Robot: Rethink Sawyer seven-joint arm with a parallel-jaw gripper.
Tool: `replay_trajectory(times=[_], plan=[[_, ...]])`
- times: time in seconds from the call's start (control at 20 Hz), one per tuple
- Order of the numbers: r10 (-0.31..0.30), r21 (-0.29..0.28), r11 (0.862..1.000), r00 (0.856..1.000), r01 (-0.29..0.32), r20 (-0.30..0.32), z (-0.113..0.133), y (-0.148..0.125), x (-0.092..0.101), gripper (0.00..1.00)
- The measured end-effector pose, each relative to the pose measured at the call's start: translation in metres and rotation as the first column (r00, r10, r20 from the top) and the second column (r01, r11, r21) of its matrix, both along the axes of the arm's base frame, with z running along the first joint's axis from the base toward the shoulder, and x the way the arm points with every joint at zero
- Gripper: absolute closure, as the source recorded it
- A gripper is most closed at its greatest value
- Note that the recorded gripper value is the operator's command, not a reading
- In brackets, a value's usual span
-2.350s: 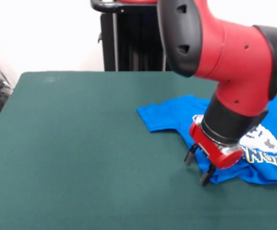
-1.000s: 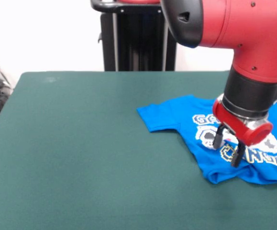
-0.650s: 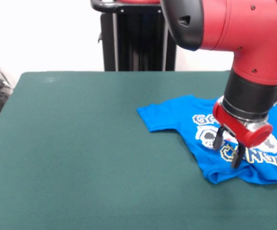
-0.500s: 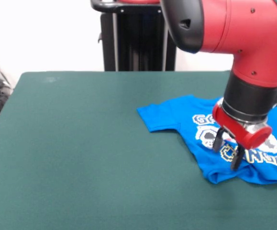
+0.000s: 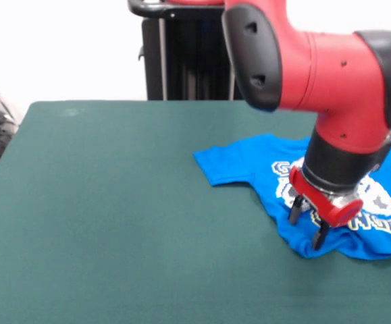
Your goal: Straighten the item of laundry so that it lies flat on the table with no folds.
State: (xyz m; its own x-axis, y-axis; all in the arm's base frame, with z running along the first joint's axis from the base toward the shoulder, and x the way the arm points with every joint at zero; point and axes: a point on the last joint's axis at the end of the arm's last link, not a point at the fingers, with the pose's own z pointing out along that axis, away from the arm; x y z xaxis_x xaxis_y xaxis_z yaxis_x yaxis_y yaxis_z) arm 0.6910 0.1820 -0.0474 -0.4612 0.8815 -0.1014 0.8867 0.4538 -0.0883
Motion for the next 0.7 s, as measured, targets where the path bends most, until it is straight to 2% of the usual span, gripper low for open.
replay_trajectory(times=[0.5,0.55,0.7], plan=[[0.0,0.007,1.0,1.0,0.0,0.022,0.0,0.0,0.01,0.0],[-0.001,0.011,1.0,1.0,0.001,0.026,0.0,0.001,0.012,1.0],[-0.004,0.017,1.0,0.999,0.004,0.033,0.0,0.001,0.017,1.0]])
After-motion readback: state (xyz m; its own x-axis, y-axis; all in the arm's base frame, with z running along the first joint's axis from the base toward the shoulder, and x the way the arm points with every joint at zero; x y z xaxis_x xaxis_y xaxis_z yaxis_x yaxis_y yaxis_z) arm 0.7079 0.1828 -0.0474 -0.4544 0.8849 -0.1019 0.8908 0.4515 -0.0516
